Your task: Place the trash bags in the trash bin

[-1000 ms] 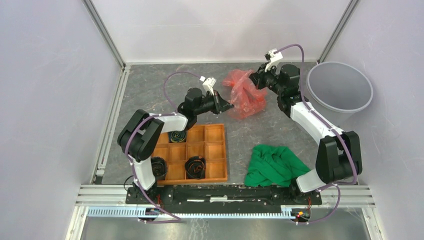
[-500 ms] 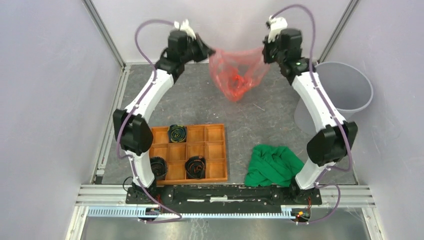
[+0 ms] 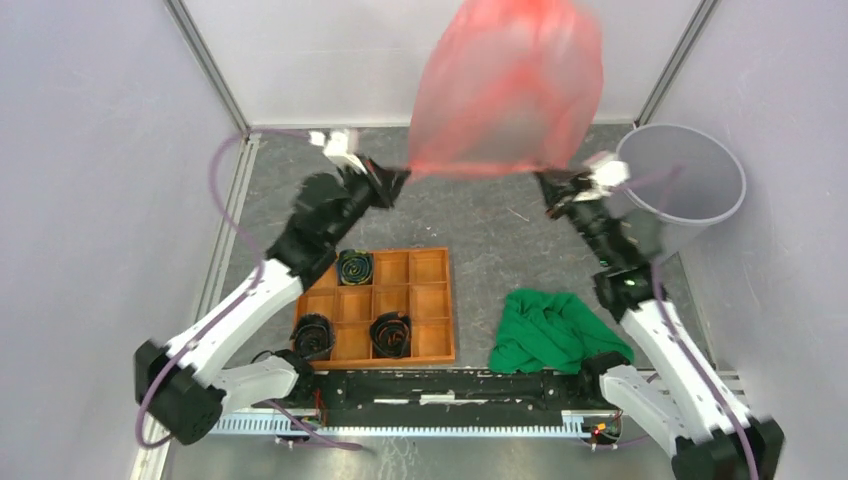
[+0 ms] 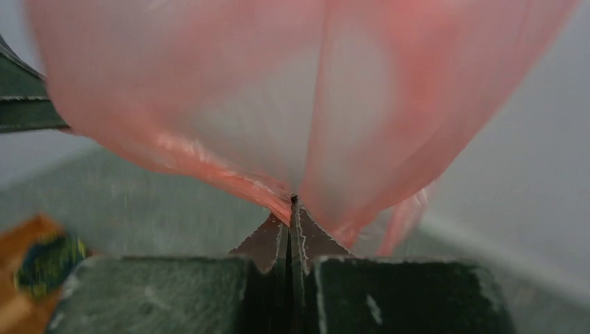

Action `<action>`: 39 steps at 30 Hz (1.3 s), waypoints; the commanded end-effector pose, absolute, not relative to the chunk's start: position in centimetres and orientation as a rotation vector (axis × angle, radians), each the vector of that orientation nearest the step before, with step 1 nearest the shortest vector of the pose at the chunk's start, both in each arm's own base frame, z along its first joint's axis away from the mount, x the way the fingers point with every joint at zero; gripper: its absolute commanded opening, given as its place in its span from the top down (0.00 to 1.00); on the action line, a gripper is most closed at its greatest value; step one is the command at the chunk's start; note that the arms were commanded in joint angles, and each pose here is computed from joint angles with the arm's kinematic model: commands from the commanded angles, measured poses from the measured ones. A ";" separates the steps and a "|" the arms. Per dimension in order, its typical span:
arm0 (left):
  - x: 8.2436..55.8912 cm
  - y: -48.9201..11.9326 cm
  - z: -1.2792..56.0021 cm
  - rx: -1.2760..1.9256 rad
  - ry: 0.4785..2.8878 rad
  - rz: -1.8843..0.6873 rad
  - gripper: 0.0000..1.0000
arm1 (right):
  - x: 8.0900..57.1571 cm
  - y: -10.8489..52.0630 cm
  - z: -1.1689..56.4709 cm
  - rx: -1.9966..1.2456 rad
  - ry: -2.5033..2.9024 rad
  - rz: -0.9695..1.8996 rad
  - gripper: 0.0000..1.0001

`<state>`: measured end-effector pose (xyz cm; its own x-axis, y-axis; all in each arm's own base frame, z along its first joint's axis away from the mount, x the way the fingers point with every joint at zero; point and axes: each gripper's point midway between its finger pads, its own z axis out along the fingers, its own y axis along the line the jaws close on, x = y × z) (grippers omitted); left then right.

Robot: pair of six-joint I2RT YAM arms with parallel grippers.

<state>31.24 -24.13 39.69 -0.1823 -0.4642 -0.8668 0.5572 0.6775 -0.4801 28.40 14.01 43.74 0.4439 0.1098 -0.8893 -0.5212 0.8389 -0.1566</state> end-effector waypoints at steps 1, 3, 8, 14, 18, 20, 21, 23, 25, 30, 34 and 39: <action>34.3 -20.3 20.1 -0.140 1.947 -0.630 0.98 | 32.8 14.4 26.4 -0.415 1.531 0.439 0.99; 34.0 -20.8 19.2 -0.123 1.967 -0.679 0.98 | 32.5 15.2 24.9 -0.440 1.570 0.476 0.99; 34.8 -23.6 22.8 -0.025 1.952 -0.800 0.98 | 34.2 16.0 26.8 -0.437 1.659 0.474 0.99; 33.8 -27.5 39.5 0.232 1.711 -1.039 0.98 | 35.4 18.7 41.7 -0.534 1.499 0.514 0.99; 32.6 -26.1 47.5 0.279 1.523 -0.997 0.98 | 33.9 19.1 47.7 -0.520 1.324 0.561 0.99; 33.5 -24.6 46.9 0.216 1.524 -0.902 0.98 | 34.1 18.8 46.8 -0.484 1.291 0.555 0.99; 34.4 -23.8 45.3 0.169 1.556 -0.843 0.98 | 34.5 18.5 45.4 -0.453 1.303 0.544 0.99; 36.2 -22.5 40.0 0.078 1.678 -0.732 0.98 | 36.0 18.1 40.1 -0.416 1.410 0.508 0.99; 37.3 -22.0 33.3 0.052 1.845 -0.661 0.98 | 37.3 17.7 33.4 -0.407 1.558 0.464 0.99; 38.2 -19.6 25.7 0.008 2.049 -0.640 0.98 | 38.1 19.0 24.5 -0.526 1.804 0.481 0.99; 37.5 -20.6 32.9 0.099 1.875 -0.869 0.98 | 37.8 21.9 30.6 -0.620 1.714 0.521 0.99; 34.4 -22.3 42.4 0.257 1.661 -1.033 0.98 | 35.4 23.6 39.6 -0.605 1.522 0.632 0.99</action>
<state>38.29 -19.94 27.42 -0.5976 -0.2731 -0.7539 0.3149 0.7847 -0.5339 37.51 22.54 25.89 -0.3317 -0.1706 -0.9278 -0.6409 0.7624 0.0889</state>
